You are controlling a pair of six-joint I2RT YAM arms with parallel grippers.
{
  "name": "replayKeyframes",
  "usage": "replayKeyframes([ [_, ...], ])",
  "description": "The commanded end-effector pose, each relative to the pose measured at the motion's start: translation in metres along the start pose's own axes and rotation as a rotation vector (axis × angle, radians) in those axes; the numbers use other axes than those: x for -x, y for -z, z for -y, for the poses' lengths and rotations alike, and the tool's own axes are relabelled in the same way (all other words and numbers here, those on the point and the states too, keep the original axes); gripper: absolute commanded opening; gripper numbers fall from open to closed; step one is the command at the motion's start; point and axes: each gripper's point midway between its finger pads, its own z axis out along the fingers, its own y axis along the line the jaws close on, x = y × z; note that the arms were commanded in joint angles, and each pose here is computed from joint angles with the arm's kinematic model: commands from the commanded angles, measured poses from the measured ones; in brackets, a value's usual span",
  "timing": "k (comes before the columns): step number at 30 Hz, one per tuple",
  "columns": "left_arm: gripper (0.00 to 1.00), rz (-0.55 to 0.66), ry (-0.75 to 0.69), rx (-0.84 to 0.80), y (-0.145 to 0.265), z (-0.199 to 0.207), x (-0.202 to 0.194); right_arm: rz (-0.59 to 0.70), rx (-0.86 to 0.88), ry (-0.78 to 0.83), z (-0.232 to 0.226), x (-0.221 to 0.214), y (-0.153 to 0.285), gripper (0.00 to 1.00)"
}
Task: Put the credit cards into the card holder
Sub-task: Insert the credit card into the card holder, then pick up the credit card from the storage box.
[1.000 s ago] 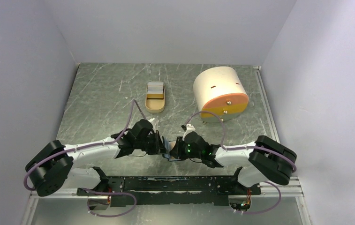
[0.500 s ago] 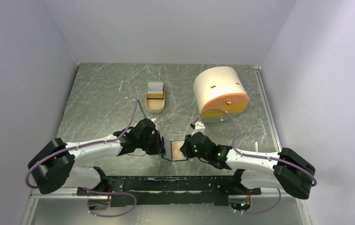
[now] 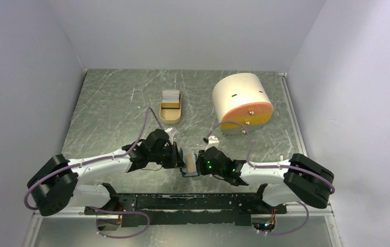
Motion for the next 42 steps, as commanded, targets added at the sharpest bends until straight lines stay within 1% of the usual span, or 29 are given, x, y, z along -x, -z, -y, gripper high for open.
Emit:
replayKeyframes([
  [1, 0.09, -0.035, -0.021, -0.092, -0.012, 0.016, -0.003, -0.050, -0.004, -0.003, 0.003, -0.016, 0.002, 0.21],
  [5, 0.09, -0.044, 0.004, -0.011, -0.015, 0.000, -0.006, -0.026, -0.048, 0.002, 0.011, -0.010, 0.009, 0.23],
  [9, 0.09, -0.041, 0.038, 0.084, -0.011, -0.017, -0.008, 0.027, -0.098, 0.018, 0.018, 0.008, 0.022, 0.27],
  [13, 0.10, -0.012, 0.080, 0.108, -0.003, -0.025, -0.010, 0.089, -0.094, 0.056, 0.011, 0.032, 0.038, 0.34],
  [17, 0.10, 0.014, 0.124, 0.137, 0.004, -0.037, -0.011, 0.165, -0.077, 0.108, -0.001, 0.062, 0.051, 0.44],
  [21, 0.10, 0.021, 0.175, 0.239, 0.009, -0.059, -0.010, 0.249, -0.061, 0.209, -0.022, 0.104, 0.058, 0.55],
  [25, 0.11, 0.043, 0.229, 0.270, 0.015, -0.073, -0.006, 0.300, -0.054, 0.301, -0.042, 0.155, 0.055, 0.59],
  [28, 0.12, 0.073, 0.256, 0.260, 0.021, -0.080, -0.002, 0.326, -0.060, 0.371, -0.049, 0.193, 0.041, 0.62],
  [31, 0.13, 0.087, 0.261, 0.223, 0.025, -0.081, -0.002, 0.316, -0.033, 0.427, -0.051, 0.224, 0.020, 0.65],
  [33, 0.13, 0.092, 0.262, 0.203, 0.026, -0.081, -0.003, 0.318, -0.024, 0.504, -0.056, 0.244, 0.004, 0.66],
  [38, 0.14, 0.088, 0.238, 0.164, 0.026, -0.077, -0.005, 0.240, -0.056, 0.684, -0.052, 0.266, -0.047, 0.67],
  [42, 0.14, 0.078, 0.188, 0.093, 0.024, -0.066, -0.005, 0.224, -0.077, 0.793, -0.052, 0.286, -0.084, 0.68],
])
